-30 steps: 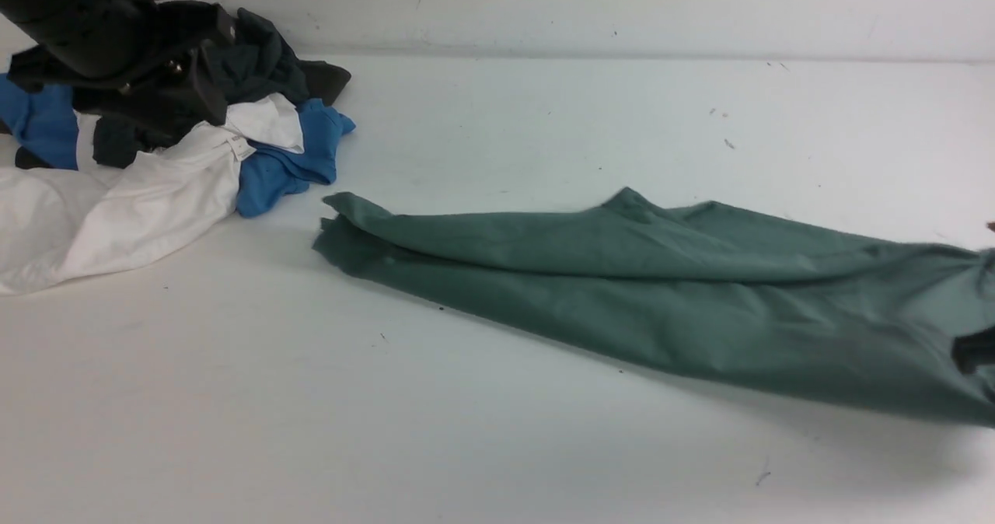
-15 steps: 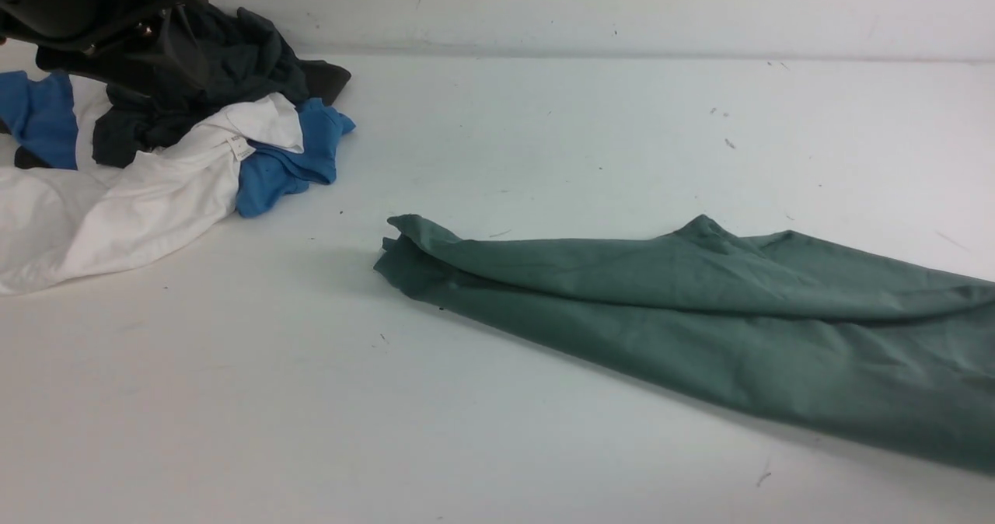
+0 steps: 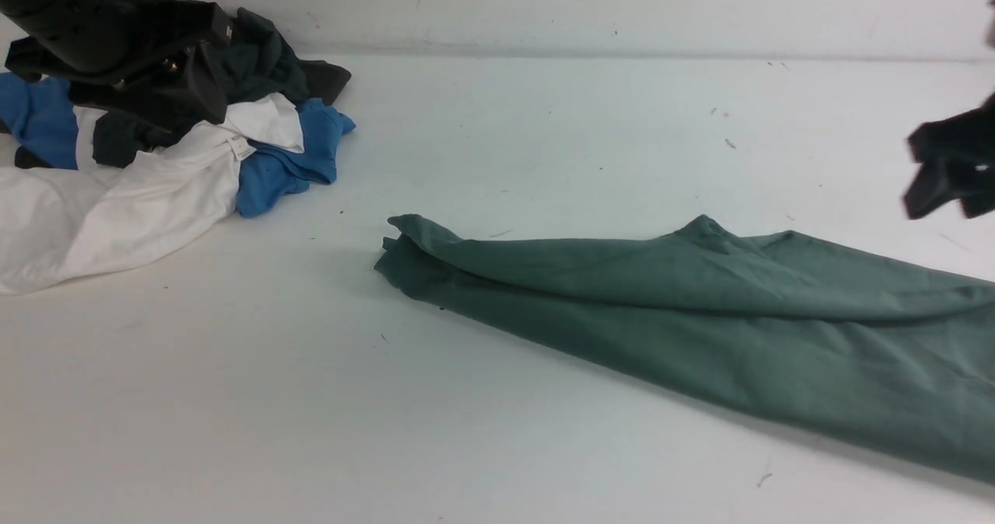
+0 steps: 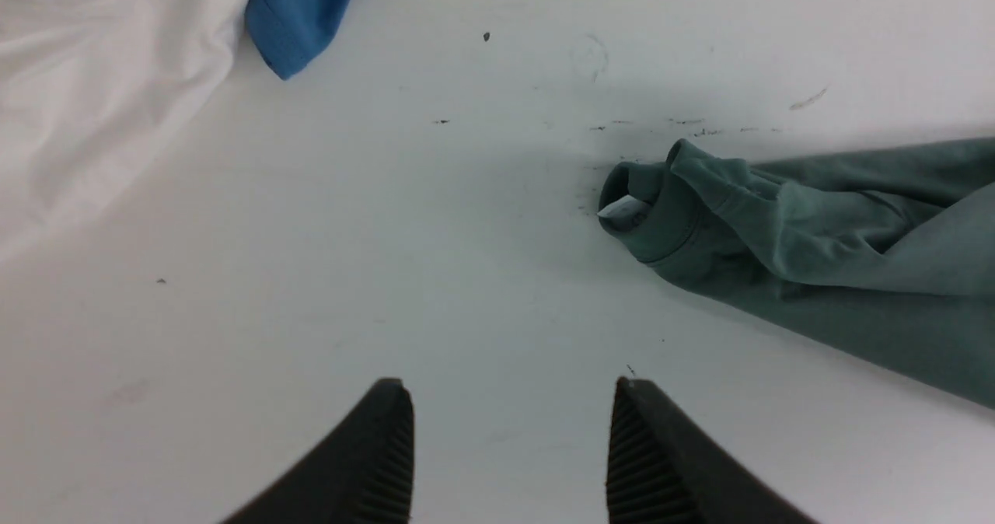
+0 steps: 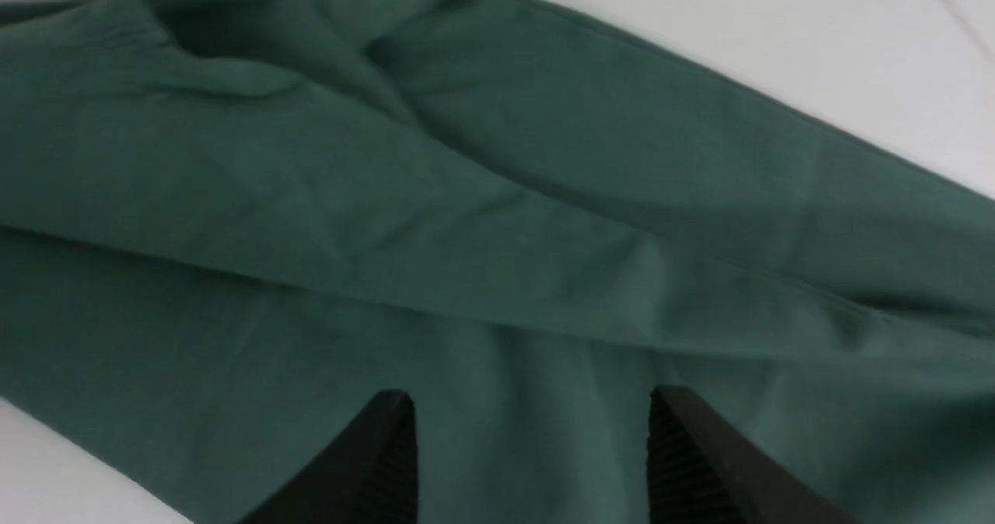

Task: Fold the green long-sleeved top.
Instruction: Use both arms to drag the lower edge of the fabric forward and fold it over the upper edge

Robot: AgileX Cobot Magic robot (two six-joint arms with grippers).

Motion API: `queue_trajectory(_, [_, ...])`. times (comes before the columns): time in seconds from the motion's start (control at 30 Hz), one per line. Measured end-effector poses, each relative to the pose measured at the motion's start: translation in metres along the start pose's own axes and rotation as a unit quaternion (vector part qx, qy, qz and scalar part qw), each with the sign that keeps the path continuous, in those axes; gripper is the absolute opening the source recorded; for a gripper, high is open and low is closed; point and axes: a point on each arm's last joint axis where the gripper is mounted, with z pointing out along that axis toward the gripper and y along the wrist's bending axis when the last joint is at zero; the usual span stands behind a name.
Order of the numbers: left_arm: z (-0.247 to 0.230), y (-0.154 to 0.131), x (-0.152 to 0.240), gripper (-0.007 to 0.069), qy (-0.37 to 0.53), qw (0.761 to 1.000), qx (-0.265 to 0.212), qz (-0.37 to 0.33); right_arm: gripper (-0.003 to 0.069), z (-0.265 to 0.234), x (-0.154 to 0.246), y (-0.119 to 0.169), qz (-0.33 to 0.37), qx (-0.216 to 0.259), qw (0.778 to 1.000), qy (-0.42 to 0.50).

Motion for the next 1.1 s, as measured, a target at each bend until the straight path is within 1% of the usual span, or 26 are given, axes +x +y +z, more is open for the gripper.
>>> queue_trajectory(0.03, [0.0, 0.0, 0.0, 0.0326, 0.0, 1.0, 0.0, 0.0, 0.0381, 0.002, -0.001, 0.002, -0.008, -0.001, 1.0, 0.0])
queue_trajectory(0.1, [0.002, 0.001, 0.0, 0.0326, 0.003, 1.0, 0.0, -0.001, 0.0381, 0.036, -0.009, 0.017, -0.06, -0.008, 0.998, 0.01])
queue_trajectory(0.13, [0.002, 0.001, 0.0, 0.0326, 0.003, 1.0, 0.0, -0.001, 0.0381, 0.039, -0.01, 0.017, -0.063, -0.007, 0.998, 0.009])
queue_trajectory(0.17, [0.003, 0.001, 0.0, 0.0326, 0.004, 1.0, 0.0, -0.001, 0.0381, 0.058, -0.012, 0.02, -0.084, -0.006, 0.996, 0.016])
queue_trajectory(0.23, [0.004, 0.001, 0.0, 0.0326, 0.004, 1.0, 0.0, -0.001, 0.0381, 0.082, -0.012, 0.021, -0.101, 0.0, 0.994, 0.029])
queue_trajectory(0.33, [0.004, 0.001, 0.0, 0.0326, 0.004, 1.0, 0.0, -0.001, 0.0381, 0.111, -0.009, 0.016, -0.113, 0.009, 0.992, 0.053])
queue_trajectory(0.43, [0.004, 0.001, 0.0, 0.0326, 0.004, 1.0, 0.0, -0.001, 0.0382, 0.129, -0.006, 0.013, -0.116, 0.011, 0.991, 0.068])
queue_trajectory(0.57, [0.004, 0.001, 0.0, 0.0326, 0.004, 1.0, 0.0, -0.001, 0.0372, 0.134, -0.006, 0.013, -0.116, 0.011, 0.991, 0.07])
queue_trajectory(0.67, [0.004, 0.001, 0.0, 0.0326, 0.004, 1.0, 0.0, -0.001, 0.0308, 0.135, -0.006, 0.012, -0.116, 0.01, 0.991, 0.07])
queue_trajectory(0.73, [0.004, 0.001, 0.0, 0.0326, 0.004, 1.0, 0.0, -0.001, 0.0239, 0.135, -0.007, 0.012, -0.116, 0.01, 0.991, 0.071])
queue_trajectory(0.77, [0.004, 0.001, 0.0, 0.0326, 0.004, 1.0, 0.0, -0.001, 0.0232, 0.135, -0.008, 0.012, -0.116, 0.009, 0.991, 0.07])
queue_trajectory(0.83, [0.004, 0.001, 0.0, 0.0326, 0.004, 1.0, 0.0, -0.001, 0.0111, 0.131, -0.013, 0.012, -0.118, 0.011, 0.991, 0.066])
queue_trajectory(0.87, [0.004, 0.001, 0.0, 0.0326, 0.004, 1.0, 0.0, -0.001, 0.0076, 0.129, -0.016, 0.012, -0.119, 0.012, 0.991, 0.063])
queue_trajectory(0.9, [0.004, 0.001, 0.0, 0.0326, 0.004, 1.0, 0.0, -0.001, 0.0067, 0.128, -0.017, 0.012, -0.119, 0.012, 0.991, 0.062])
queue_trajectory(0.93, [0.004, 0.001, 0.0, 0.0326, 0.004, 1.0, 0.0, -0.001, 0.0025, 0.124, -0.021, 0.012, -0.119, 0.013, 0.991, 0.057])
queue_trajectory(1.0, [0.004, 0.001, 0.0, 0.0326, 0.004, 1.0, 0.0, -0.001, -0.0003, 0.116, -0.031, 0.011, -0.121, 0.018, 0.992, 0.041])
queue_trajectory(1.1, [0.004, 0.001, 0.0, 0.0326, 0.004, 1.0, 0.0, -0.001, -0.0011, 0.108, -0.039, 0.011, -0.124, 0.022, 0.992, 0.025])
